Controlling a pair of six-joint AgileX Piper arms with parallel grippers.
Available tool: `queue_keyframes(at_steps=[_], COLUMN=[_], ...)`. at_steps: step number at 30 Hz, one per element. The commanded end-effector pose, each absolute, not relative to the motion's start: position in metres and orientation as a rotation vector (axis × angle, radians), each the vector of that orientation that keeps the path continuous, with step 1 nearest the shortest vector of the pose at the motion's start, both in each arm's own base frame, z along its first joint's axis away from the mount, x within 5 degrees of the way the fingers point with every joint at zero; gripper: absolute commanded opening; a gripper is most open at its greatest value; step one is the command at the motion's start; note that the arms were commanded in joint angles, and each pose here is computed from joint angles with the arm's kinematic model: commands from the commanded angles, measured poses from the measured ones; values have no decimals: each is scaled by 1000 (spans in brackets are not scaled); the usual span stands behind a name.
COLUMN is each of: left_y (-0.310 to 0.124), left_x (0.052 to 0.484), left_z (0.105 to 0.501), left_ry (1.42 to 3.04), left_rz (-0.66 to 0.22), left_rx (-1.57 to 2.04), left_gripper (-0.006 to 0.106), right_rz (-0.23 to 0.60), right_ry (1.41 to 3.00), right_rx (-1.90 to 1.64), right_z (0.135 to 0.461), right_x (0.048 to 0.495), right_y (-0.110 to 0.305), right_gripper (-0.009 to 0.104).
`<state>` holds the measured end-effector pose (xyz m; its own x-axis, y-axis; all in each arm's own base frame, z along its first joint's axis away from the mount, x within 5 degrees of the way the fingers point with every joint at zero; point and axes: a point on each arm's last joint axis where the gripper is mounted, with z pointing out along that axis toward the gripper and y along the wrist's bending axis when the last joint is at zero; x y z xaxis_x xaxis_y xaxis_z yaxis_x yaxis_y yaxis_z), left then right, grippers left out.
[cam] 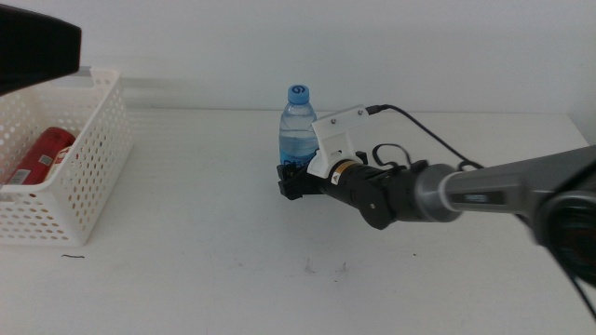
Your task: Use arms to grab the bottles and put them into the dustbin to the left of the table.
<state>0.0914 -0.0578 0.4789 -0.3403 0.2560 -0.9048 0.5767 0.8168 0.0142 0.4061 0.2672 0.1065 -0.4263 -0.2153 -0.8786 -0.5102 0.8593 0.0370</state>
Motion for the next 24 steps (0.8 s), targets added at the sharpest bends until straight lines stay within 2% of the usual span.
queue_keyframes(at_steps=[1, 5, 10, 13, 16, 20, 24], left_y=[-58, -58, -58, -58, -58, -58, -58], left_x=[91, 91, 91, 91, 91, 91, 91], left_z=[480, 480, 480, 480, 480, 480, 480], left_ry=[1919, 1919, 1919, 1919, 1919, 1919, 1919], left_rz=[-382, -382, -382, -382, -382, -382, -382], left_rx=[620, 620, 620, 620, 620, 620, 620], left_gripper=[94, 94, 94, 94, 94, 94, 94], right_rz=[382, 430, 448, 452, 443, 434, 440], right_ry=[1989, 2091, 2204, 2141, 2023, 1942, 1926], right_rx=[-562, -555, -616, -643, -643, -633, -626], right_z=[136, 181, 262, 321, 362, 386, 391], right_x=[388, 340, 275, 245, 221, 202, 197], right_y=[269, 252, 220, 197, 175, 159, 155], right_gripper=[93, 93, 93, 93, 93, 93, 93])
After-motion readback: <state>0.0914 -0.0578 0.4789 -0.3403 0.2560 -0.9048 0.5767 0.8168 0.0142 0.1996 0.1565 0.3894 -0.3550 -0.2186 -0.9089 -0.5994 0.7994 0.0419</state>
